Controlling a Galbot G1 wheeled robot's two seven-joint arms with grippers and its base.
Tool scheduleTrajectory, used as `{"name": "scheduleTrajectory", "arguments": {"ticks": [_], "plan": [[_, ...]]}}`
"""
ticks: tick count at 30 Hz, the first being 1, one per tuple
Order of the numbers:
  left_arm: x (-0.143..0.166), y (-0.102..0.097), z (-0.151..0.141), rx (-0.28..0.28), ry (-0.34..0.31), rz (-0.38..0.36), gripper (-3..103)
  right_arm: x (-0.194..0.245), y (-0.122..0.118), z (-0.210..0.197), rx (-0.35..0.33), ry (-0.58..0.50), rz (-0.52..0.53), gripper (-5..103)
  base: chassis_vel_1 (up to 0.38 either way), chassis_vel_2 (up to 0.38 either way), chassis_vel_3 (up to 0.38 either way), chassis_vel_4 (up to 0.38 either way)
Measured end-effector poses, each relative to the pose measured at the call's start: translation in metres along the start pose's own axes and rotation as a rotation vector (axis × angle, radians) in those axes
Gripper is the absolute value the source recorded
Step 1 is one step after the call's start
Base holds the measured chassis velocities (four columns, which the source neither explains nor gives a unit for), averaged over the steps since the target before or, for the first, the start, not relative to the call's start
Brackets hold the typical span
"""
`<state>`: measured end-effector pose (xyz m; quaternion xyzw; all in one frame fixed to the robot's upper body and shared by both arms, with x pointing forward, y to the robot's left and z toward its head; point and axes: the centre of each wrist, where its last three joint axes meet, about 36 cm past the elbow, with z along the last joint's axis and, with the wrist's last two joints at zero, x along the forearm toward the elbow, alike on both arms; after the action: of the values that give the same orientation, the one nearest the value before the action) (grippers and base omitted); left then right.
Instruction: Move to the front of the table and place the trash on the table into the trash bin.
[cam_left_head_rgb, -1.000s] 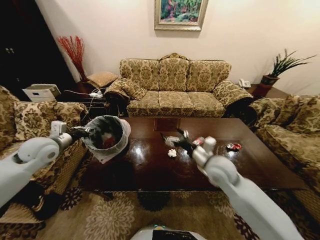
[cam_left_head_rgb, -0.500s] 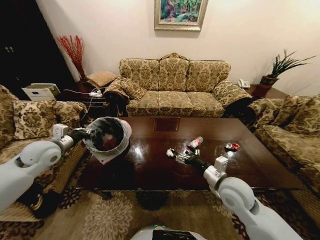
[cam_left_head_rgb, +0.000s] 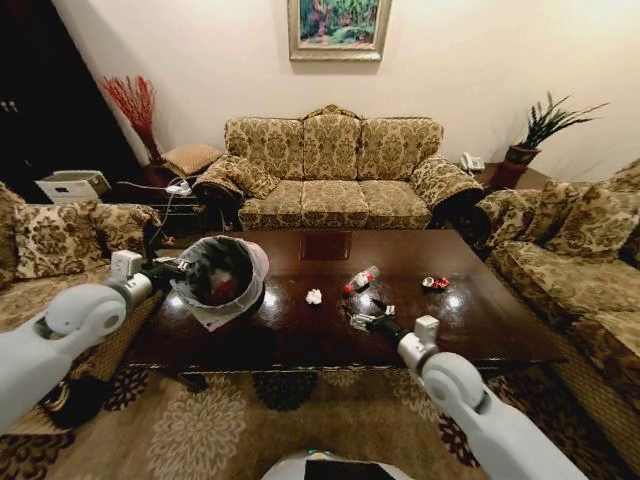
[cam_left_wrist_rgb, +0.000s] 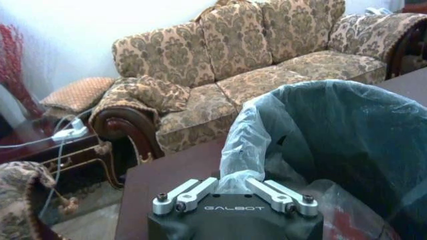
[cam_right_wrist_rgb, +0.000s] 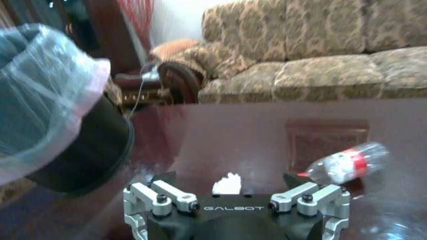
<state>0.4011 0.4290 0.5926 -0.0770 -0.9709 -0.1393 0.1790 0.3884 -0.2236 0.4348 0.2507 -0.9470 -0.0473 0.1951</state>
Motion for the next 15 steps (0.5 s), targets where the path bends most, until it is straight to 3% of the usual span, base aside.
{"name": "scheduleTrajectory", "arguments": {"ticks": [10, 15], "plan": [[-0.001, -0.005, 0.003, -0.015, 0.028, 0.016, 2, -0.108, -0.009, 0.004, 0.073, 0.131, 0.021, 100, 0.014, 0.022, -0.003, -0.009], [-0.002, -0.004, 0.005, -0.015, 0.033, 0.017, 2, -0.140, -0.013, 0.000, 0.089, 0.148, 0.043, 100, 0.000, 0.000, 0.000, 0.000]]}}
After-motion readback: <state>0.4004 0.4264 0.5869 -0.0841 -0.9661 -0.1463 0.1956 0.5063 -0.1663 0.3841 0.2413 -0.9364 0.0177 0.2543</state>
